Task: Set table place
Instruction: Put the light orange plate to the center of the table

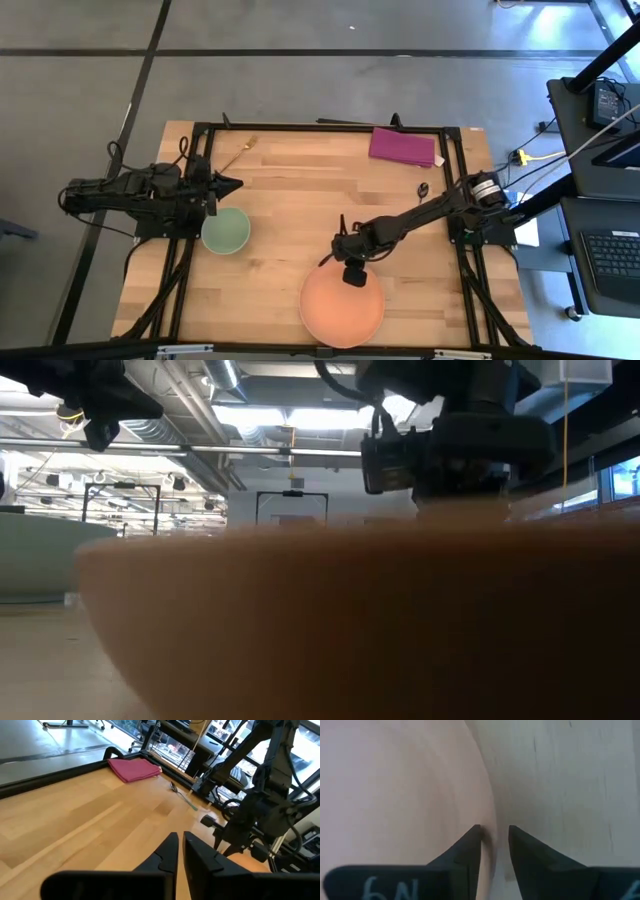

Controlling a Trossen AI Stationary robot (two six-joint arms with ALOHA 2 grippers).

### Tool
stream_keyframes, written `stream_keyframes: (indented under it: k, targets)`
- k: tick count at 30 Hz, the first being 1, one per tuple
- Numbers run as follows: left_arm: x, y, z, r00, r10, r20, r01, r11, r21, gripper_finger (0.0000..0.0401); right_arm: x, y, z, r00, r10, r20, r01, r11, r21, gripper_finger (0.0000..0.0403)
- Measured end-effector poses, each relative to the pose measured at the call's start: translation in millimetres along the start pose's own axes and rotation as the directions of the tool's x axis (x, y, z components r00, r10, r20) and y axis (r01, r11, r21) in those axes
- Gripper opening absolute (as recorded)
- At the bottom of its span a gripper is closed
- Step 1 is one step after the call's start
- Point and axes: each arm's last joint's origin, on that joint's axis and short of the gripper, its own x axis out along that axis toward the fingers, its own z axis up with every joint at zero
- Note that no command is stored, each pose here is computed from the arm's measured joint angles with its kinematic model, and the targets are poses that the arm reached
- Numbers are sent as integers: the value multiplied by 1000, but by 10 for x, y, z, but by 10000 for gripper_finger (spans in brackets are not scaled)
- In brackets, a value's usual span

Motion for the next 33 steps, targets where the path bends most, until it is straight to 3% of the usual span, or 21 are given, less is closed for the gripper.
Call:
stream_keyframes:
  k: [3, 7, 10, 17, 22, 28, 33]
  targets:
    - [0, 0, 1, 1000, 0, 1, 0, 1000, 0, 28, 20, 10, 22, 1000, 10, 21, -10, 1000, -23, 80]
    - [0, 0, 0, 1000, 0, 0, 0, 1000, 4, 34, -15, 43, 80, 996, 44, 83, -39, 997, -60, 18]
    - [0, 0, 1, 1000, 0, 1, 0, 1000, 5, 39, -90, 79, 152, 994, 49, 101, -39, 994, -98, 15]
    - [0, 0, 1, 1000, 1, 1, -1, 1000, 8, 47, -545, 108, 431, 983, -147, 111, 163, 974, -158, 7]
    - [-1, -1, 2, 1000, 0, 2, 0, 1000, 8, 43, -1036, 47, 769, 962, -192, 192, 229, 954, -194, 7]
    - [0, 0, 1, 1000, 1, 2, -1, 1000, 8, 31, -1507, -297, 1085, 939, -225, 261, 265, 955, -131, 7]
    - [0, 1, 0, 1000, 2, 1, -2, 1000, 8, 22, -1499, -760, 1160, 958, -204, 200, 214, 976, -33, 7]
